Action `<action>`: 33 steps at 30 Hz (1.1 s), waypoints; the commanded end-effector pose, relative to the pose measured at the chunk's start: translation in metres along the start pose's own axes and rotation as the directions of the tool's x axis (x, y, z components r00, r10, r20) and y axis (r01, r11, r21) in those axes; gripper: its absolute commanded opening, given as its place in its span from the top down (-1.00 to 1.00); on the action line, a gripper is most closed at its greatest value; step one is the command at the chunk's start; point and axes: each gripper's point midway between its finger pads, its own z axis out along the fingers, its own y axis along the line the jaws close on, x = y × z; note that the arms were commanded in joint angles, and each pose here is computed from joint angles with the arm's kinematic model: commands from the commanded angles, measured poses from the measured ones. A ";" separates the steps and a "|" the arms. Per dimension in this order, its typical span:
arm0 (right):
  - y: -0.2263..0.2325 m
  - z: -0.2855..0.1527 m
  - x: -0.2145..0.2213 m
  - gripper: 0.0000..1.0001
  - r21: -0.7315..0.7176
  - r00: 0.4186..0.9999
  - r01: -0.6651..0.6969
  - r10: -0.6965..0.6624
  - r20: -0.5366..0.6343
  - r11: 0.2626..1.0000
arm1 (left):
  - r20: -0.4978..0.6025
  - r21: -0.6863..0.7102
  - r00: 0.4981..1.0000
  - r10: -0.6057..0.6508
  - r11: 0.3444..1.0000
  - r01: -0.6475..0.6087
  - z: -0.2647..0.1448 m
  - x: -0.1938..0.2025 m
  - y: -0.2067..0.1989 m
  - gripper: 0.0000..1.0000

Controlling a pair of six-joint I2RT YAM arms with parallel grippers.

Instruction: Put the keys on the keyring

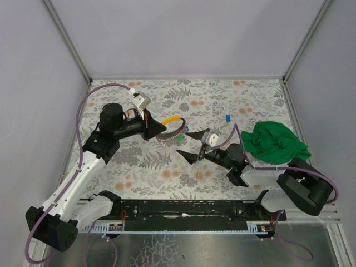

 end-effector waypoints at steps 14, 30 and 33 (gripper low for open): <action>0.000 0.019 -0.034 0.56 0.020 0.983 0.094 -0.096 0.156 0.995 | 0.073 0.045 0.996 0.047 0.998 -0.050 -0.004 -0.019 -0.012 1.00; -0.013 0.030 -0.032 0.69 0.078 0.977 0.121 -0.133 0.167 0.990 | 0.068 0.064 0.997 0.047 0.997 -0.051 -0.004 -0.017 -0.015 1.00; -0.015 0.030 -0.027 0.70 0.088 0.978 0.130 -0.142 0.150 0.988 | 0.068 0.066 0.997 0.047 0.996 -0.052 -0.005 -0.017 -0.016 1.00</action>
